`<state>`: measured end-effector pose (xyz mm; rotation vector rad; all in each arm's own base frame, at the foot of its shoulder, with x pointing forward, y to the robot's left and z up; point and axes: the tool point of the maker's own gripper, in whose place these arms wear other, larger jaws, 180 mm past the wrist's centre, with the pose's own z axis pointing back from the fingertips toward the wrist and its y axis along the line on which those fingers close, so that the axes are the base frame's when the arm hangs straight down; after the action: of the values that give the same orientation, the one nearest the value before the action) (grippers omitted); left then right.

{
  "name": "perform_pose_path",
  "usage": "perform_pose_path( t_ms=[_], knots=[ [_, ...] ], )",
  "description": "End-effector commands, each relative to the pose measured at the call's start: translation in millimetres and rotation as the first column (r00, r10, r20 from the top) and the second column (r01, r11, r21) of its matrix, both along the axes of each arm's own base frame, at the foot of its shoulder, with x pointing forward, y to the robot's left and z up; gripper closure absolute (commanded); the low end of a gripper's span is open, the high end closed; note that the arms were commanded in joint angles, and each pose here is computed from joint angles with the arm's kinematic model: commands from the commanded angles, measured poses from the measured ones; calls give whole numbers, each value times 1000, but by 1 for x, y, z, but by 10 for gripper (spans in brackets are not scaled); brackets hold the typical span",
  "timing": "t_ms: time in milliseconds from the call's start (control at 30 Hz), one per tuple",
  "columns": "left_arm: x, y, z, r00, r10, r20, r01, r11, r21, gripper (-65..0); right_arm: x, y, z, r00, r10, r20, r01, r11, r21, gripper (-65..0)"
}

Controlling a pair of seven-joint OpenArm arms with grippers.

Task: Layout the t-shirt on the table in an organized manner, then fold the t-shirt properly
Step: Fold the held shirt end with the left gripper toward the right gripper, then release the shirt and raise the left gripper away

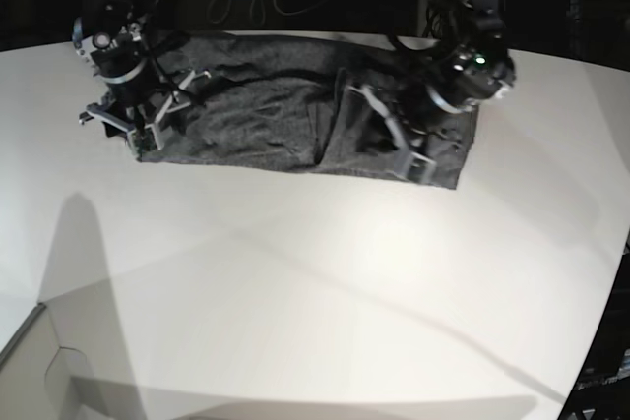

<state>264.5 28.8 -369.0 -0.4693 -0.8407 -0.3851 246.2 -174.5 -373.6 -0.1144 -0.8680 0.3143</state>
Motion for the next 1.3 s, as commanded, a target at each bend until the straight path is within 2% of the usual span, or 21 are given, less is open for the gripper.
perform_pose_path(
  t_ms=[0,167,367,700,833,967,1100,1267],
  knots=[
    [2,-12,4,1000,-25,19,26,999,-29,-14,6,-15,17,998,-25,57,27,999,-28,-350],
    [-5,-46,-16,992,-119,-42,116,991,-65,-14,1,-36,21,995,-83,59,86,995,-53,-427],
    [-11,-51,-32,987,-131,-96,123,989,-80,-14,-14,-46,5,991,-125,-53,121,989,-81,-435],
    [-14,-73,-21,979,-193,-66,186,978,-97,-14,-27,-48,-7,976,-152,-155,138,986,-98,-433],
    [-8,-70,-8,983,-183,-22,181,980,-89,-14,-31,-39,-11,971,-156,-183,156,988,-11,-433],
    [0,-64,17,983,-174,54,177,982,-65,-14,-36,-34,-16,962,-155,-223,164,986,21,-433],
    [7,-50,42,983,-134,130,140,989,-44,-14,-34,-29,-15,965,-146,-217,163,985,62,-433],
    [22,20,36,991,60,120,-60,998,-3,-14,-41,-25,-35,952,-142,-271,172,981,91,-433]
  ],
)
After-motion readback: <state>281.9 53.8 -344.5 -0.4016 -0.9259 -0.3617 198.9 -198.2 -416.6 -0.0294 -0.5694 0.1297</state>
